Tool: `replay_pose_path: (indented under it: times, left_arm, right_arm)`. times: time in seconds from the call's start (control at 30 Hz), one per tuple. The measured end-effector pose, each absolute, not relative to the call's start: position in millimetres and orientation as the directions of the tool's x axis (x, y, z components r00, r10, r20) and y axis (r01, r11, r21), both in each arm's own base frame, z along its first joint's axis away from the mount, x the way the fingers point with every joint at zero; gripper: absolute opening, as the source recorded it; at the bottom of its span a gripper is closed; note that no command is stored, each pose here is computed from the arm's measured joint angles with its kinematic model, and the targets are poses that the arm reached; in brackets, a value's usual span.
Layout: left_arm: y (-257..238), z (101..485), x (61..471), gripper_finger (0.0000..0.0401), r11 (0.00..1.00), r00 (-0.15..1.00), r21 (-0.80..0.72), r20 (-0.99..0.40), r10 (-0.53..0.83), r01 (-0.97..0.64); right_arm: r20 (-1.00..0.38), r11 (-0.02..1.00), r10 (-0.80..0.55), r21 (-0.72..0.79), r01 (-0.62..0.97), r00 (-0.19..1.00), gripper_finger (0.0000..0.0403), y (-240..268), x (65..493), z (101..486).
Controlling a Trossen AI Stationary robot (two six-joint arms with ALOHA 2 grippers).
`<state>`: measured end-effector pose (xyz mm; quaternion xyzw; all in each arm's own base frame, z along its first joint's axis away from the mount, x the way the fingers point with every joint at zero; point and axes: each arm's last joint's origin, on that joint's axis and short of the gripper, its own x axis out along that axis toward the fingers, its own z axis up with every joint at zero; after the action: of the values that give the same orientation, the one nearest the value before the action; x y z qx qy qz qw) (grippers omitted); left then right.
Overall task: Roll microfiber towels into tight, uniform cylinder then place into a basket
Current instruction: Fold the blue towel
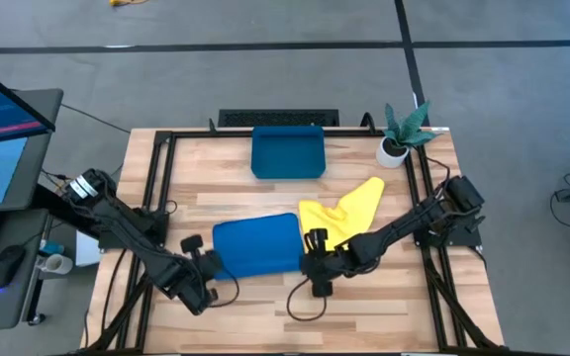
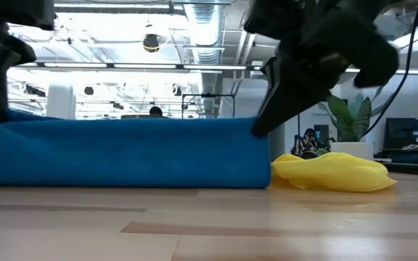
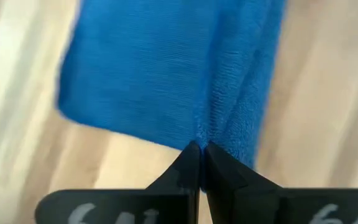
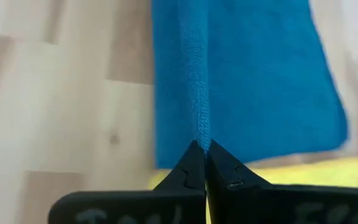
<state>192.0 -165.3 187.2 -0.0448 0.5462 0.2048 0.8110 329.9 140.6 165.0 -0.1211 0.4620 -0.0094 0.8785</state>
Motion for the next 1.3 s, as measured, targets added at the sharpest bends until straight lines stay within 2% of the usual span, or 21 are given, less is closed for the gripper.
replay_pose_path:
  times: [0.13,0.43,0.73,1.3]
  left_arm:
    - [-153.2,187.0,192.0,0.0002,0.864,0.273,0.199,-0.895,0.353,-0.463]
    - [-122.8,170.8,197.6,0.0002,0.797,0.219,0.284,-0.863,0.455,-0.534]
    - [-113.3,170.0,203.1,0.0002,0.796,0.176,0.286,-0.883,0.436,-0.534]
    - [-103.2,169.9,207.9,0.0002,0.789,0.149,0.305,-0.884,0.443,-0.533]
  right_arm:
    - [-0.812,0.971,-0.161,-0.232,-0.057,0.561,0.0006,124.3,335.6,165.1]
    - [-0.82,0.973,-0.222,-0.217,0.074,0.528,0.0006,81.9,340.0,150.4]
    - [-0.801,0.978,-0.205,-0.196,0.077,0.562,0.0006,76.1,345.8,152.5]
    - [-0.799,0.973,-0.23,-0.199,0.117,0.555,0.0014,60.9,349.1,152.6]
